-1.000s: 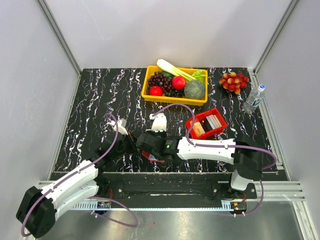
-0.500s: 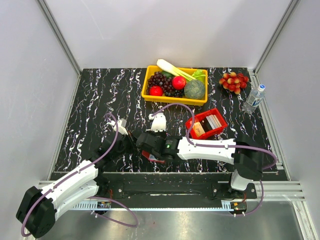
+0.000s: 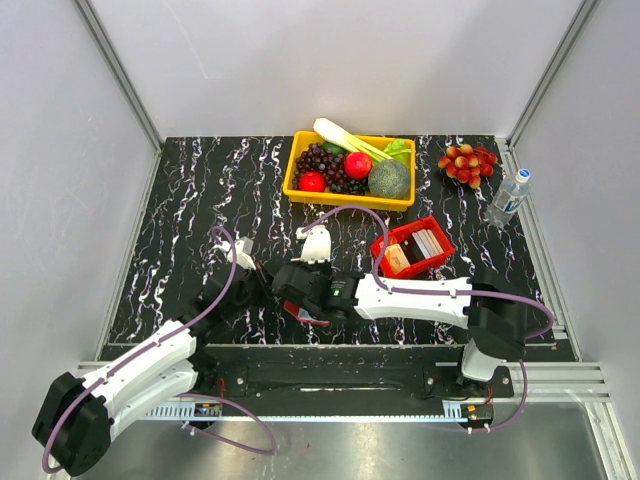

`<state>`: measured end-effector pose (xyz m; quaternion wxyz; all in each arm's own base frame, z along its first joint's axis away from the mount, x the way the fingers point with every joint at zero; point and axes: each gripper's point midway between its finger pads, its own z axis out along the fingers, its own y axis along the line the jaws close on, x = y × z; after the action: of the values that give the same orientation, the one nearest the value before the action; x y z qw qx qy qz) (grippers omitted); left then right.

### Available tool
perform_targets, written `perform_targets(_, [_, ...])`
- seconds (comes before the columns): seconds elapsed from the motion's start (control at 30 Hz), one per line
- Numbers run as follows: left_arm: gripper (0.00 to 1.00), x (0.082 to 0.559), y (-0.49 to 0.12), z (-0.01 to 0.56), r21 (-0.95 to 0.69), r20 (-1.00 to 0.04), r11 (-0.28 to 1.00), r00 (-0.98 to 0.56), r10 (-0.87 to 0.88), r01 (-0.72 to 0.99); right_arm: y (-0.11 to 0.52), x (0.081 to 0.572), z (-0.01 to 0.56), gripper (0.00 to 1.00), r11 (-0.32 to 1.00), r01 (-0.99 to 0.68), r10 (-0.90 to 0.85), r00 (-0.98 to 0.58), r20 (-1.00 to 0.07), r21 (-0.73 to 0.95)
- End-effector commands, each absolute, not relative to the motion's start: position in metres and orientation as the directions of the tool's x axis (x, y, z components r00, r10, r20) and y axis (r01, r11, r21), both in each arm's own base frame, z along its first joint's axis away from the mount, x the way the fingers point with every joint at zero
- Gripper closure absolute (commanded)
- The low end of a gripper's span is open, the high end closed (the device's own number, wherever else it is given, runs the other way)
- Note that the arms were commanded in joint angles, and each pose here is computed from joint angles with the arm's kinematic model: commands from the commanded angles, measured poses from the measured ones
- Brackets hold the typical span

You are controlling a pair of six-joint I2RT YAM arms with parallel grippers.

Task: Put the credit cards into the card holder
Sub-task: Insert the credit card into the card holder.

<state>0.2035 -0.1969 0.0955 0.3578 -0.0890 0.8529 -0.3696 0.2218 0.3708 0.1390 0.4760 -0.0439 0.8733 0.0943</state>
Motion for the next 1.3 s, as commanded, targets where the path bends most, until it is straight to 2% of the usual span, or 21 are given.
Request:
perform_targets(0.0, [1.0,0.213,-0.202,0.114,-0.704,-0.578,0.692,-0.694,-0.43,0.158,0.38,0.225,0.171,1.0,0.964,-0.16,0.102,-0.515,-0.851,0.212])
perform_targets(0.3, [1.0,0.213,-0.2,0.112,-0.702,-0.578,0.696,-0.691,-0.434,0.151,0.38,0.224,0.174,1.0,0.956,-0.142,0.151,-0.516,-0.843,0.258])
perform_targets(0.57, [1.0,0.212,-0.2,0.109,-0.702,-0.575,0.698,-0.693,-0.435,0.144,0.382,0.223,0.149,1.0,0.962,-0.128,0.135,-0.548,-0.826,0.242])
perform_targets(0.8, [1.0,0.21,-0.171,0.065,-0.615,-0.53,0.786,-0.709,-0.466,-0.058,0.394,0.224,0.128,1.0,0.95,-0.155,0.13,-0.595,-0.793,0.272])
perform_targets(1.1, [1.0,0.206,-0.15,0.035,-0.525,-0.519,0.833,-0.71,-0.476,-0.174,0.383,0.238,0.109,1.0,0.912,-0.135,0.2,-0.676,-0.709,0.386])
perform_targets(1.27, [1.0,0.205,-0.149,0.028,-0.513,-0.513,0.838,-0.716,-0.473,-0.186,0.371,0.235,0.108,1.0,0.807,-0.151,0.297,-0.731,-0.614,0.571])
